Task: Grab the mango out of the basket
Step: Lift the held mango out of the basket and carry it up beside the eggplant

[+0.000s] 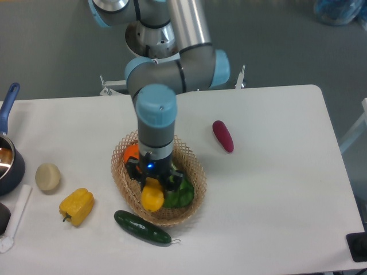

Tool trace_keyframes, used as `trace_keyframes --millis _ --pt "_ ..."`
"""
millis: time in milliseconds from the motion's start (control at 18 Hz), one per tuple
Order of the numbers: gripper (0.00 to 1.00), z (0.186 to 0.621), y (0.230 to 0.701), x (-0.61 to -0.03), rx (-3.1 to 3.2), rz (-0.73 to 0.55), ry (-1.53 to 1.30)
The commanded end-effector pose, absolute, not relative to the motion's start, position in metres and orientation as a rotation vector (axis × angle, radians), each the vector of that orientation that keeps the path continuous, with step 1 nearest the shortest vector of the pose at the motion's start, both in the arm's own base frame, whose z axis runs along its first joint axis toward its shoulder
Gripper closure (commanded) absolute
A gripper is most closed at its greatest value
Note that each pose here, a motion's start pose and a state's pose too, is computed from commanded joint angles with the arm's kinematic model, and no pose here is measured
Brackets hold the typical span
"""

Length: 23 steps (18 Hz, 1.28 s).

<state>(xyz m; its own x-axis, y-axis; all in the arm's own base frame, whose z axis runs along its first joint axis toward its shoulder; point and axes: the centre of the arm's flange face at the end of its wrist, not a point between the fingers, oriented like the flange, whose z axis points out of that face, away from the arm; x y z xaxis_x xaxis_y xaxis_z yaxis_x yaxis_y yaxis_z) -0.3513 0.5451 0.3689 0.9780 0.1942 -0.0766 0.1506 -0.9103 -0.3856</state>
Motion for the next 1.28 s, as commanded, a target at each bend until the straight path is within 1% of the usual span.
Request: trace_keyframes --millis 167,222,333,611,722,833,1278 --pt "0.6 0.411 0.532 -0.396 -2.665 0.248 -0.298" --pt "0.6 0.419 0.525 -0.409 -2.653 0.271 -0.307" --pt "0.6 0.427 0.521 -0.416 -2.631 0.268 -0.308" --pt "0.6 0.438 0.476 -0.451 -2.642 0.338 -0.236" --pt "0.6 0.436 0.467 -0.459 -2.654 0.351 -0.211" --pt "0.6 0.441 0.452 -0.468 -2.652 0.364 -0.241" --pt "0.6 0.427 0.411 -0.497 -2.695 0.398 -0.191"
